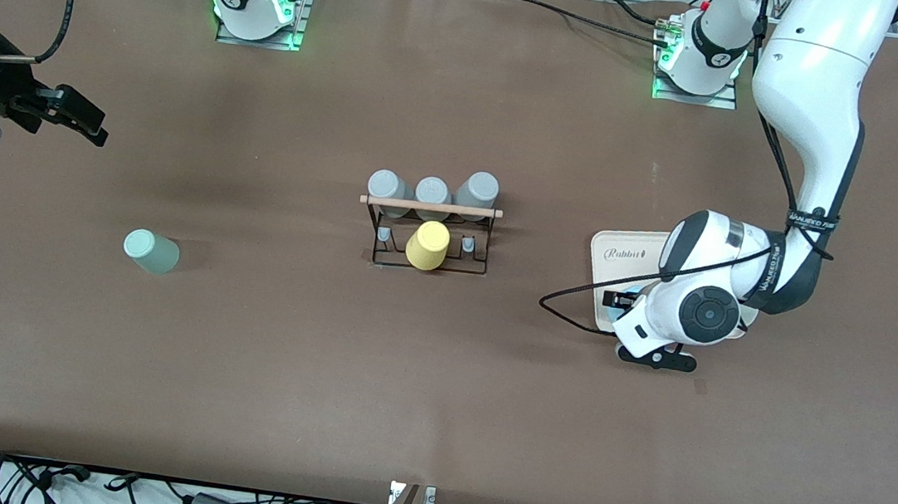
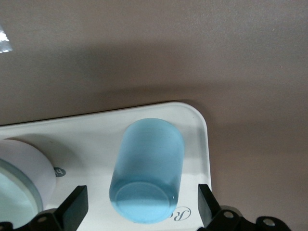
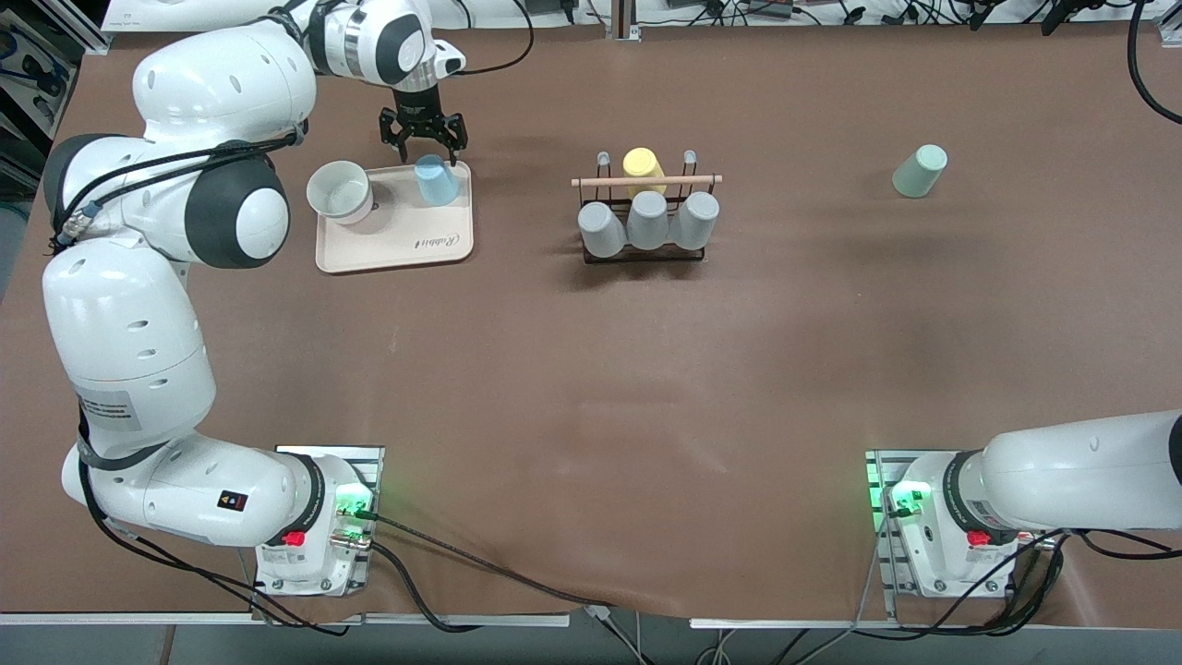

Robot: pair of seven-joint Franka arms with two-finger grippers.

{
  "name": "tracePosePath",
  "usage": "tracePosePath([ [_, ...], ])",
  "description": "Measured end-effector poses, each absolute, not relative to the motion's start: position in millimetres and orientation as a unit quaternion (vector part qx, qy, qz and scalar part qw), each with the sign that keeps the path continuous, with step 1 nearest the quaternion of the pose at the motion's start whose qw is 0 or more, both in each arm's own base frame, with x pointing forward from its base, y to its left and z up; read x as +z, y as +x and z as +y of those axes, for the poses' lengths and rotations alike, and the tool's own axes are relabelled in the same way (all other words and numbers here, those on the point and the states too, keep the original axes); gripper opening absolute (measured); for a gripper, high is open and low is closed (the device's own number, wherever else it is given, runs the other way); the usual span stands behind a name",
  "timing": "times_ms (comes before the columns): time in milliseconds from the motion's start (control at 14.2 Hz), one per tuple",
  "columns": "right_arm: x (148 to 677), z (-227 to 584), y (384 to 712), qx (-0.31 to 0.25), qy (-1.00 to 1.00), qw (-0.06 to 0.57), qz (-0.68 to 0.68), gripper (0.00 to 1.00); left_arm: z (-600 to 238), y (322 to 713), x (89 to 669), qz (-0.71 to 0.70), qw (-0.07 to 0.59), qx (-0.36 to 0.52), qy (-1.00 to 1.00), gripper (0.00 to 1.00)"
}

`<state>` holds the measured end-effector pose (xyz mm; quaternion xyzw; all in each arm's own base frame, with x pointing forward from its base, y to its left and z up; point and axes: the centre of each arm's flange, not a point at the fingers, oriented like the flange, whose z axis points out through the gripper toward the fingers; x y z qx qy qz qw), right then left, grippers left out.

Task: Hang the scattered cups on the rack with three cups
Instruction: 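Lower the left gripper and grasp the light blue cup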

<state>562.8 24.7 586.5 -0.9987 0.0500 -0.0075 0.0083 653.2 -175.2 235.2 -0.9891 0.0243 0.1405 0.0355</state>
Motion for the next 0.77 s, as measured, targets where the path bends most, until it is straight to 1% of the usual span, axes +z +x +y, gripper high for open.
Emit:
tracePosePath([
  [421,587,24,563,-0.008,-0.999,0.008,0.050,1.00,-170,652,215,0.022,0.037,0.148,-0.988,1.00],
  [632,588,23,563,-0.009,-0.999,0.008,0.052,1.00,-165,653,212,0.018,0.037,0.151,-0.988,0.97],
  [702,588,22,563,-0.009,-0.999,0.008,0.052,1.00,-164,653,211,0.017,0.037,0.151,-0.988,0.92],
  [772,589,22,563,-0.009,-0.999,0.008,0.052,1.00,-164,653,210,0.017,0.037,0.152,-0.988,0.92],
])
